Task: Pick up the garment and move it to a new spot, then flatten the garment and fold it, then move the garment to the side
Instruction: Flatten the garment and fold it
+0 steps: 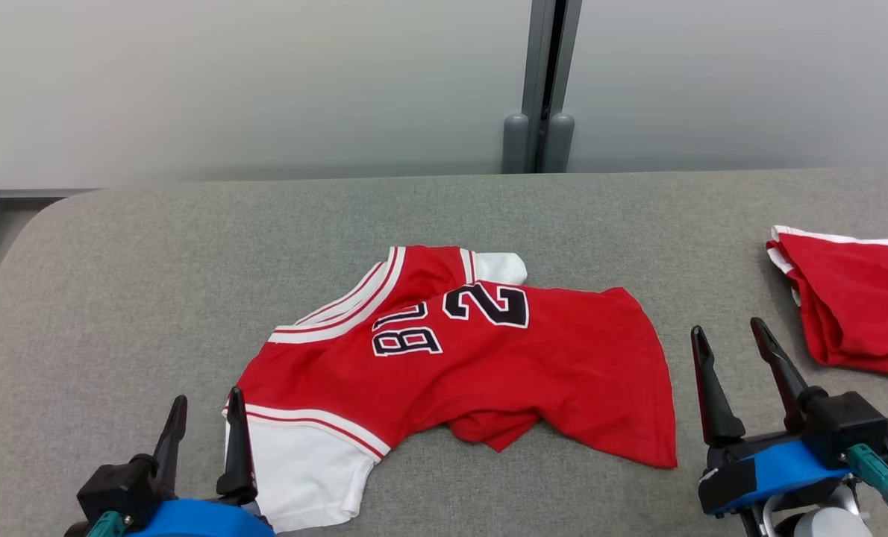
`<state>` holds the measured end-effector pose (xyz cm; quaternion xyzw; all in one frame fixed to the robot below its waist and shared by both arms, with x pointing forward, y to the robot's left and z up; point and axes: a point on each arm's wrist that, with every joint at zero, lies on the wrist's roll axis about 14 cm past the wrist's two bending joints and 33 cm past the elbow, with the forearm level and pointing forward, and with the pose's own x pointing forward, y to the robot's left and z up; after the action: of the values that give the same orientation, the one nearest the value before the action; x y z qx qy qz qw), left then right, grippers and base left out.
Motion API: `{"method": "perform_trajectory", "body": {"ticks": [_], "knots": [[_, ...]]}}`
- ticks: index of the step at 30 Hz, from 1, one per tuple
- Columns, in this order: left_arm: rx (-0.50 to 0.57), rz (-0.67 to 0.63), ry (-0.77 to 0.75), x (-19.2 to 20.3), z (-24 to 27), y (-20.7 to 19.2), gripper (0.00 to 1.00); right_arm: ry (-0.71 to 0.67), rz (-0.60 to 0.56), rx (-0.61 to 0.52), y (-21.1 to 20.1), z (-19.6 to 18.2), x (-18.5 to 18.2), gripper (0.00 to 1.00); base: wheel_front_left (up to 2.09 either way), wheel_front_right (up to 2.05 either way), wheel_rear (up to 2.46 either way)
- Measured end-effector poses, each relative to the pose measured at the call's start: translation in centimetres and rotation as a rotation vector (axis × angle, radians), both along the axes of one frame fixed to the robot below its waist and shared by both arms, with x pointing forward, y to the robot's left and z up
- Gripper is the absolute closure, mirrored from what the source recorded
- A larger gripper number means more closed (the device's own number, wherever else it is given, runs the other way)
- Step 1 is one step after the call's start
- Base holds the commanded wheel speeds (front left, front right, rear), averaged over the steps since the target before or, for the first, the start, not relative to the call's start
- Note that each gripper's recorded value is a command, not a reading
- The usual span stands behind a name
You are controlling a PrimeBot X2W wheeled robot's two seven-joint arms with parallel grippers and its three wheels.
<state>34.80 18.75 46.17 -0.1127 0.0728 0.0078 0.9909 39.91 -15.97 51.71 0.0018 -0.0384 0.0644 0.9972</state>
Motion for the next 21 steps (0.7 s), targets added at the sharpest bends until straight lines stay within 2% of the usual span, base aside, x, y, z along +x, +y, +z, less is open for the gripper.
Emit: {"method": "perform_trajectory", "body": {"ticks": [11, 21], "knots": [[-0.031, -0.01, -0.061, -0.1, 0.9, -1.4, 0.0, 0.047, 0.015, 0.08, 0.7, -1.8, -1.7, 0.0, 0.0, 0.0, 0.0], [-0.041, 0.0, -0.043, -0.7, 0.1, -1.3, 0.0, 0.105, 0.037, 0.091, 1.6, -3.8, -2.2, 0.0, 0.0, 0.0, 0.0]]}}
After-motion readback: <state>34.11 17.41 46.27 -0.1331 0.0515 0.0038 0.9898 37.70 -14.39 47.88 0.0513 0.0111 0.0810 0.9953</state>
